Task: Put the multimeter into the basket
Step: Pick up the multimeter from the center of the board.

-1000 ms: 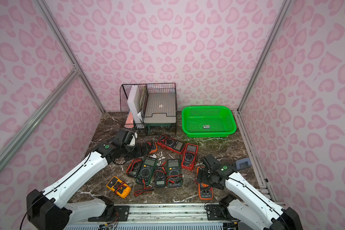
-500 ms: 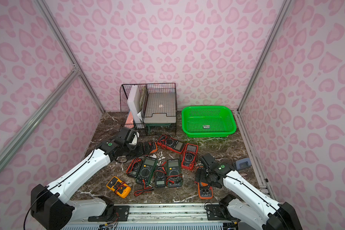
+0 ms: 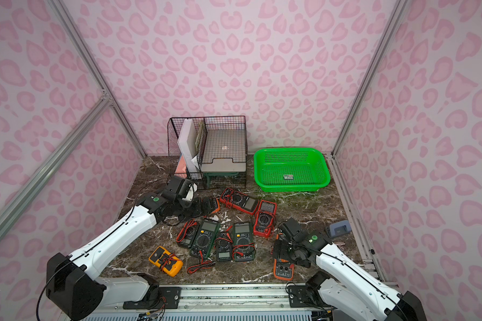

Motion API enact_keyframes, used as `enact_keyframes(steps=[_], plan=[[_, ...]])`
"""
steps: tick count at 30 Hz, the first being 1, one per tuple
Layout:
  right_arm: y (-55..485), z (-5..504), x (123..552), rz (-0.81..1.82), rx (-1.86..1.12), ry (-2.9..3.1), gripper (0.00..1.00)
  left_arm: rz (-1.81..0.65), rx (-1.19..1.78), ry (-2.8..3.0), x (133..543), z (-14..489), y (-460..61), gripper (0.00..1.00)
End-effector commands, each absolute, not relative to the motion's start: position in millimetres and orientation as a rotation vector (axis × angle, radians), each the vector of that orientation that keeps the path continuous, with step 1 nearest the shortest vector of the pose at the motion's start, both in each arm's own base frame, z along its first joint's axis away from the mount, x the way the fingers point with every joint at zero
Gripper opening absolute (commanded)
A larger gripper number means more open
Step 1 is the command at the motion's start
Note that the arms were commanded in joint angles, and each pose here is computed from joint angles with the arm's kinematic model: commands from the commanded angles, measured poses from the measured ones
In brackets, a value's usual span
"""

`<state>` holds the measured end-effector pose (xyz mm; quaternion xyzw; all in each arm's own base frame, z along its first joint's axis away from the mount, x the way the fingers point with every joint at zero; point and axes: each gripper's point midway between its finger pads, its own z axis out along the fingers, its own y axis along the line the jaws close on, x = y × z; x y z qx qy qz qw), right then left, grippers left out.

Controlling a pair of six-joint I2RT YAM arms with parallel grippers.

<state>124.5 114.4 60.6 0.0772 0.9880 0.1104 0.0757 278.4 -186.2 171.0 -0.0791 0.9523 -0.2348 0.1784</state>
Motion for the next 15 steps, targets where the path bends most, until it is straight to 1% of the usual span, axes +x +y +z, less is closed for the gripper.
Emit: enact_keyframes(steps=[1, 8, 15], plan=[[114.5, 53.9, 115.9, 0.312, 0.253, 3.001, 1.0, -0.682, -0.206, 2.679, 279.3, 173.1, -188.3, 0.98], [112.9, 34.7, 112.8, 0.237, 0.239, 3.029, 1.0, -0.684, -0.221, 2.673, 275.0, 170.6, -185.3, 0.99], [118.3, 22.9, 122.1, 0.248, 0.261, 3.001, 0.99, -0.682, -0.225, 2.674, 273.9, 170.7, -184.5, 0.98]])
